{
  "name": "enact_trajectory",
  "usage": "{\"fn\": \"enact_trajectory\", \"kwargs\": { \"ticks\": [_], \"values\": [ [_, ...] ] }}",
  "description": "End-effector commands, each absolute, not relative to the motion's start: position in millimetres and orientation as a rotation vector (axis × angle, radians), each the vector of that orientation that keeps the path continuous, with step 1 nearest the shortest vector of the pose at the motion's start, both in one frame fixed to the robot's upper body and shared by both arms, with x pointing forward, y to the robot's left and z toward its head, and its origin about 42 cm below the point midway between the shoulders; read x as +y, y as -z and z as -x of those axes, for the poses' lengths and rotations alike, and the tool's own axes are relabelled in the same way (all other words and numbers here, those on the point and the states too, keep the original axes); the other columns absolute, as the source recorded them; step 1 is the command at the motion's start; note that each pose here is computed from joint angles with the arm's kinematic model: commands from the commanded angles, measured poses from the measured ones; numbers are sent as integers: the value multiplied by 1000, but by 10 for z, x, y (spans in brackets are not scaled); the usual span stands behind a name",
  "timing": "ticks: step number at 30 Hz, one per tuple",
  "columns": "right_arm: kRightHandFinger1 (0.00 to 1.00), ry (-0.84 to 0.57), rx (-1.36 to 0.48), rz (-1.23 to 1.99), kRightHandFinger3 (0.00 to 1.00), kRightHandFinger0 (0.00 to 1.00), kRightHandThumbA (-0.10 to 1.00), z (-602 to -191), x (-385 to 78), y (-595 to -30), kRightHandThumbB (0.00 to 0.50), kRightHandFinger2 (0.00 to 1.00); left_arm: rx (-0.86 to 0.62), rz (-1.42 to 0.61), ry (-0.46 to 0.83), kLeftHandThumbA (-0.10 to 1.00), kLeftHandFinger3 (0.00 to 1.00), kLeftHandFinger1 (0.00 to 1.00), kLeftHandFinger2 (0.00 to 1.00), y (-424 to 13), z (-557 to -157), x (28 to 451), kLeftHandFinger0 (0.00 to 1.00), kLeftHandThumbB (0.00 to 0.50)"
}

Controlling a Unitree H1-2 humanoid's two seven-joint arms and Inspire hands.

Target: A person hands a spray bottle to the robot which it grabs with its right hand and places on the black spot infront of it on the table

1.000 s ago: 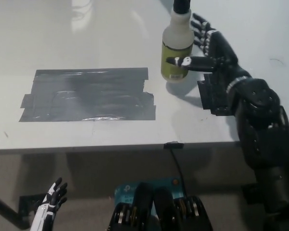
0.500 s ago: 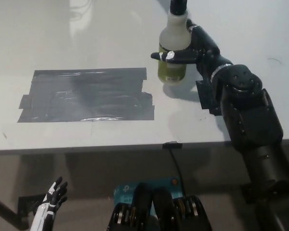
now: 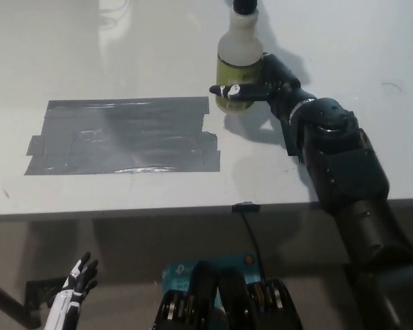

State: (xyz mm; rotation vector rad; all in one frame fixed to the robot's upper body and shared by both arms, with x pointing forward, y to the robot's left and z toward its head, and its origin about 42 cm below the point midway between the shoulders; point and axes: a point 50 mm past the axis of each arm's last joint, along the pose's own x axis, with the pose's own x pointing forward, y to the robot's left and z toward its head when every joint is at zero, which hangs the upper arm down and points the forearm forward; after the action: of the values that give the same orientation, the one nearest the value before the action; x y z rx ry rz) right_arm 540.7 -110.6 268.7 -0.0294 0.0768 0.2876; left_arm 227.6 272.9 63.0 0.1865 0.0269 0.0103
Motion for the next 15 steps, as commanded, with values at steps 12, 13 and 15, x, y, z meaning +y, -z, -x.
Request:
{"fn": "enact_trajectory", "kwargs": {
  "ticks": [12,13,15],
  "values": [
    [212,-226,-385,27,156,3,112,-5298,-828,-3562,238,423,-40,-205,11,973,1000,1000,1000,-776,-2314,2747,1000,187],
    [231,-211,-416,41,182,22,73,-5265,-825,-3592,225,437,-41,-208,11,976,1000,1000,1000,-775,-2315,2749,1000,192],
    [232,-201,-438,66,212,20,77,-5226,-840,-3601,205,436,-35,-204,9,974,1000,1000,1000,-767,-2305,2736,1000,196]
  ]
}}
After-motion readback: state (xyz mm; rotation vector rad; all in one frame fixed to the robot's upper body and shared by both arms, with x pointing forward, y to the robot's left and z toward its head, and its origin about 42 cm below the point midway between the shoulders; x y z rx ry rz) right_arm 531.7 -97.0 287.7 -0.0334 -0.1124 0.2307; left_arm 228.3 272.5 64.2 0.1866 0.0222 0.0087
